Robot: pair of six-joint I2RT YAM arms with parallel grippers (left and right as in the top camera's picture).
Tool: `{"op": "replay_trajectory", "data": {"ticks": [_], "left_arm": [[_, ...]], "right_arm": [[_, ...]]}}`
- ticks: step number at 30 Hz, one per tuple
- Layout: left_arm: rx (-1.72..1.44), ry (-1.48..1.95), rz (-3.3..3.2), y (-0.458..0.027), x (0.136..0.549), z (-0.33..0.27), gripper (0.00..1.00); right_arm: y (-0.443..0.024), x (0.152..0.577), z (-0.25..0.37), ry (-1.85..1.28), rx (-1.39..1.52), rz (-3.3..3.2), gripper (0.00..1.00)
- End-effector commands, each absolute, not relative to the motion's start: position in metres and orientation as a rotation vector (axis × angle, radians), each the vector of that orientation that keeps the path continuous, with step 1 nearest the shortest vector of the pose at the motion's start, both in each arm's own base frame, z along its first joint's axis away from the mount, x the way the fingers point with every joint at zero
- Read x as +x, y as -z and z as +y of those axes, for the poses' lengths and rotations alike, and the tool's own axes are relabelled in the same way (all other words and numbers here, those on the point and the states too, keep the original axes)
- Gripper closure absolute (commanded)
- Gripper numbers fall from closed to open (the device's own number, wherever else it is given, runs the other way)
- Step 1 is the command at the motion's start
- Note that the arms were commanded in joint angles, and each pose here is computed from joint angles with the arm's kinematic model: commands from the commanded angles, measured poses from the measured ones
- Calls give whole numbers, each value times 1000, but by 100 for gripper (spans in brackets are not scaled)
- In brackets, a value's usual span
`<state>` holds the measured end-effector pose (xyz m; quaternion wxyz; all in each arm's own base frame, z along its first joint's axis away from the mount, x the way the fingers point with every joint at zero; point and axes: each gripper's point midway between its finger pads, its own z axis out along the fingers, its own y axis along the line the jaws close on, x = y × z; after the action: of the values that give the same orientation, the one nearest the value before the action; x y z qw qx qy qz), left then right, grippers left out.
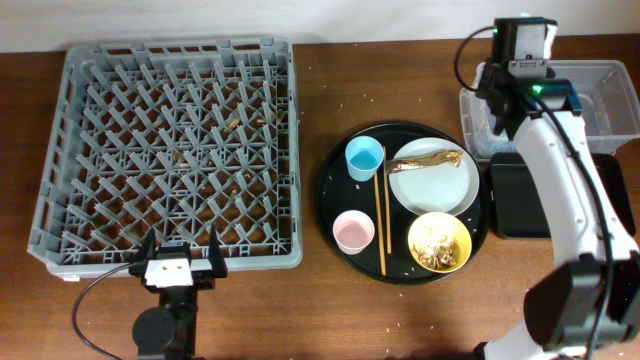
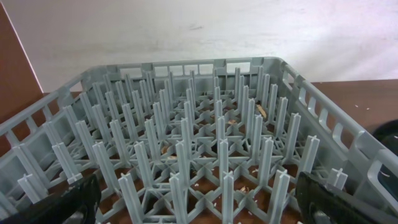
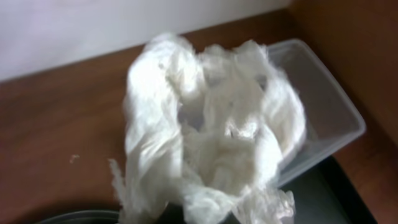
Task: Sort waste into correct bins and load items into the dishwasher rack
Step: 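Grasp the crumpled tissues with the right gripper and drop them into the clear bin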
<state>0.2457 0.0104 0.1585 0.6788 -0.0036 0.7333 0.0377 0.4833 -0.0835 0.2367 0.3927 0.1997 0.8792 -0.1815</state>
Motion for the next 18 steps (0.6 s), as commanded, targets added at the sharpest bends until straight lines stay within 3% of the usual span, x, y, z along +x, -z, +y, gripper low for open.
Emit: {"op": "replay_trajectory", "data": {"ticks": [1, 2, 3, 4, 5, 6, 9, 12, 16, 18], "left_arm": [[13, -89, 1648, -157, 246, 8, 1], [13, -89, 1648, -157, 246, 8, 1], [13, -89, 1648, -157, 246, 8, 1], [13, -89, 1648, -157, 246, 8, 1], [12, -90, 1648, -157, 246, 8, 1], [13, -89, 1648, -157, 246, 8, 1], [13, -89, 1648, -157, 246, 8, 1], [13, -89, 1648, -157, 246, 8, 1], [12, -90, 1648, -157, 246, 8, 1], [12, -89, 1648, -157, 246, 8, 1]], "right_arm": [[-195, 498, -125, 523, 627, 2241, 96], [-173, 508, -128, 453, 629, 2275, 95], [-163, 513, -129, 403, 626, 2291, 82], [-157, 517, -130, 371, 626, 2297, 36], [-159, 518, -130, 369, 625, 2288, 11], [-165, 518, -129, 370, 608, 2283, 5], [-216, 510, -88, 189, 434, 2293, 2], [-266, 468, -22, -179, 336, 2320, 2], [-222, 427, 10, -334, 597, 2532, 1], [-177, 421, 22, -357, 814, 2595, 11]]}}
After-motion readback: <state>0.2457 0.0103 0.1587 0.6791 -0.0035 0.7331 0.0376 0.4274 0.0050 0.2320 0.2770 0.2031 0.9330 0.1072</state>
